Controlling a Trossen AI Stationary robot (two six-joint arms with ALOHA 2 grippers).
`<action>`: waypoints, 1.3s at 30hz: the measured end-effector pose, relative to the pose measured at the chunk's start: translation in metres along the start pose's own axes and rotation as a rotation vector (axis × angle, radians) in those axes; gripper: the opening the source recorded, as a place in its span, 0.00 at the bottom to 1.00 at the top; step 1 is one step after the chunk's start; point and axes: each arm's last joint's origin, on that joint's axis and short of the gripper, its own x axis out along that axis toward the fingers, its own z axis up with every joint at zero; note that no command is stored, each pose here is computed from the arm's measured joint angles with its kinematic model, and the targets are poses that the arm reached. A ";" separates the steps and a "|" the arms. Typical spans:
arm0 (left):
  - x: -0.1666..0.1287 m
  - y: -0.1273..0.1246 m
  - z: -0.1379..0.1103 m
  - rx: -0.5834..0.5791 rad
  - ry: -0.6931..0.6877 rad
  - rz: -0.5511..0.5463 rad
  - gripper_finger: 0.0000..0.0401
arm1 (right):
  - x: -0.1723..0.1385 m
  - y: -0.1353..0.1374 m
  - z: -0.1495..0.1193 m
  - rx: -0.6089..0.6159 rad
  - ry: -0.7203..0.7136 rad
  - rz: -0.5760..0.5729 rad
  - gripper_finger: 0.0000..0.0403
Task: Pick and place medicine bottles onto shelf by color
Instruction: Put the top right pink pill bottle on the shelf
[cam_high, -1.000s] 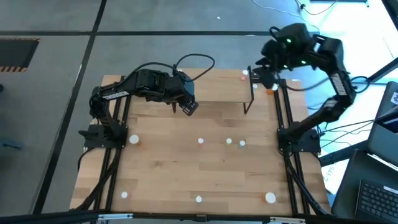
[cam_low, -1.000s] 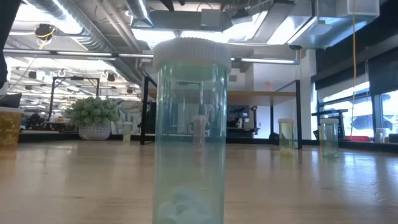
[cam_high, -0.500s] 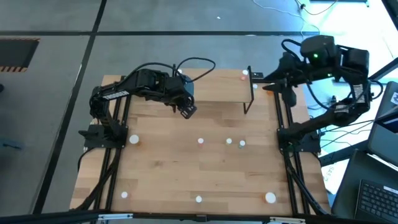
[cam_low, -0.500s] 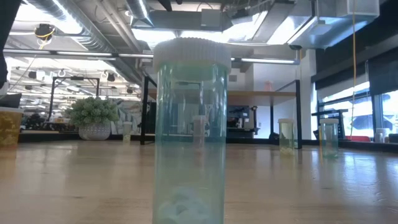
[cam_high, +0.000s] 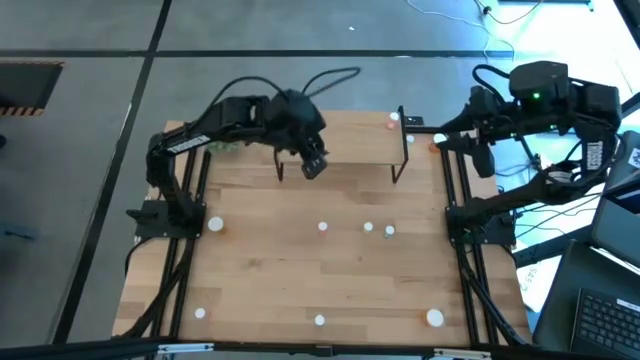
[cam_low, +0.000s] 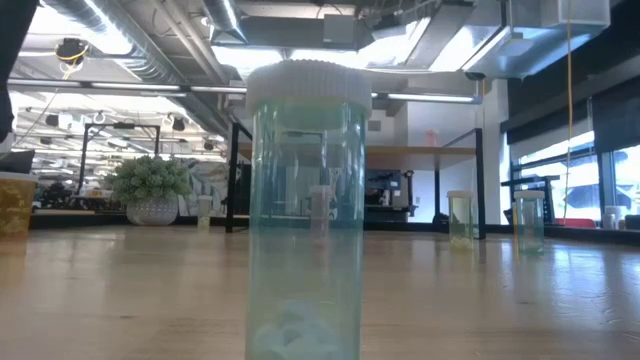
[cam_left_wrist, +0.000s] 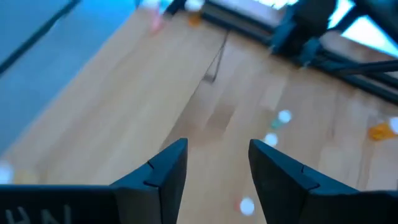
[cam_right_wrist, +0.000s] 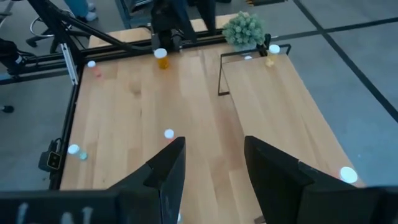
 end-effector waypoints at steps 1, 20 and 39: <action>0.004 0.003 0.004 0.028 -0.024 -0.017 0.42 | -0.001 0.000 0.000 -0.001 -0.003 0.000 0.42; 0.119 0.062 0.041 0.234 -0.294 0.054 0.42 | -0.003 -0.001 -0.002 -0.009 -0.006 -0.046 0.42; 0.212 0.069 0.020 0.224 -0.288 0.059 0.42 | 0.009 -0.011 0.004 -0.016 0.037 -0.255 0.42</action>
